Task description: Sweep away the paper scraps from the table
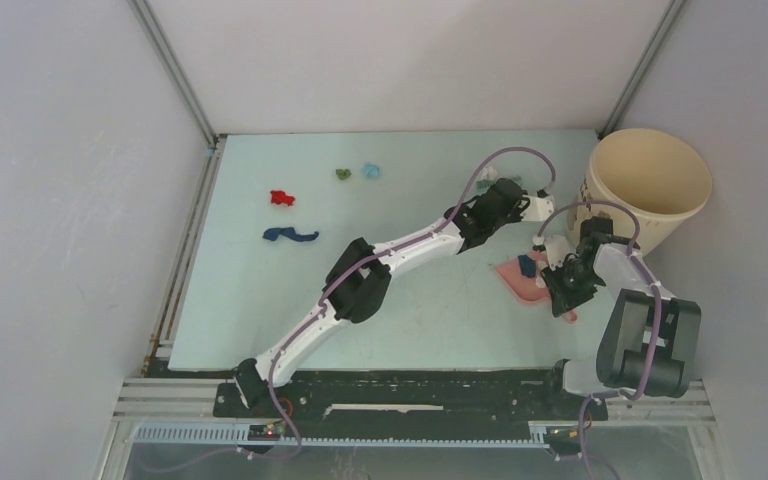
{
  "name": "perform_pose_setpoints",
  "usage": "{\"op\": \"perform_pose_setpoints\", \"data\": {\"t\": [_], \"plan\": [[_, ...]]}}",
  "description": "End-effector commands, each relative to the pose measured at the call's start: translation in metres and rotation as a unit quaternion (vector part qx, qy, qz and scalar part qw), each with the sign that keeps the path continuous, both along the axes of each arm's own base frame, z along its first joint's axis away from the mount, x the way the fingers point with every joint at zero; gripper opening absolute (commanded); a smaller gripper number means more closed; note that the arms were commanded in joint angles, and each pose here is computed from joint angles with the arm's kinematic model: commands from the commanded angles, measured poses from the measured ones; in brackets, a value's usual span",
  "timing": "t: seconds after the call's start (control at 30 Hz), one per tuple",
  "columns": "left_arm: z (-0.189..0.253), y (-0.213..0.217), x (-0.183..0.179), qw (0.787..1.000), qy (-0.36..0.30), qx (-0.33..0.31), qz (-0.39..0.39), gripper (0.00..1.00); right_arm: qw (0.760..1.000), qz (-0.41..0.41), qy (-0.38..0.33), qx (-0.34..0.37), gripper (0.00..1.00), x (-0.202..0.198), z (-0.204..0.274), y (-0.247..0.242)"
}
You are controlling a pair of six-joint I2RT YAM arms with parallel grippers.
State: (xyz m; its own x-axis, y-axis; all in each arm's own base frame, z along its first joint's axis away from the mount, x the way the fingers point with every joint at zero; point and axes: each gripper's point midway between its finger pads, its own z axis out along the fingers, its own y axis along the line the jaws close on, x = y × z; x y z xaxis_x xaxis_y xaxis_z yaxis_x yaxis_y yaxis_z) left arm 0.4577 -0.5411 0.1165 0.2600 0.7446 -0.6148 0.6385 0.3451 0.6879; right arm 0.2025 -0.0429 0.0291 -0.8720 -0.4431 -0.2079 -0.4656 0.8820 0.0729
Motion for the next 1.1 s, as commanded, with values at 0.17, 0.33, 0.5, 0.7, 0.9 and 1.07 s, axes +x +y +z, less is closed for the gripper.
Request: {"op": "perform_pose_setpoints", "data": {"t": [0.17, 0.33, 0.5, 0.7, 0.9, 1.07], "plan": [[0.017, -0.023, -0.061, 0.990, 0.014, 0.068, -0.126, 0.00, 1.000, -0.011, -0.010, 0.026, 0.00, 0.002, 0.013, 0.009], [0.017, -0.008, -0.101, 0.987, 0.046, 0.094, -0.120, 0.00, 1.000, -0.013, -0.009, 0.024, 0.00, 0.001, 0.012, 0.009], [0.044, 0.008, -0.149, 0.981, 0.125, 0.054, -0.141, 0.00, 0.999, -0.014, -0.019, 0.035, 0.00, 0.002, 0.018, 0.013], [0.068, 0.025, -0.204, 0.960, 0.213, 0.003, -0.179, 0.00, 0.999, -0.015, -0.023, 0.041, 0.00, 0.001, 0.020, 0.015], [0.087, 0.023, -0.250, 0.932, 0.288, -0.054, -0.214, 0.00, 0.999, -0.014, -0.009, 0.049, 0.00, -0.001, 0.016, 0.018], [0.096, 0.029, -0.257, 0.945, 0.259, -0.068, -0.189, 0.00, 0.999, -0.015, 0.013, 0.040, 0.00, -0.015, 0.019, 0.016]]}}
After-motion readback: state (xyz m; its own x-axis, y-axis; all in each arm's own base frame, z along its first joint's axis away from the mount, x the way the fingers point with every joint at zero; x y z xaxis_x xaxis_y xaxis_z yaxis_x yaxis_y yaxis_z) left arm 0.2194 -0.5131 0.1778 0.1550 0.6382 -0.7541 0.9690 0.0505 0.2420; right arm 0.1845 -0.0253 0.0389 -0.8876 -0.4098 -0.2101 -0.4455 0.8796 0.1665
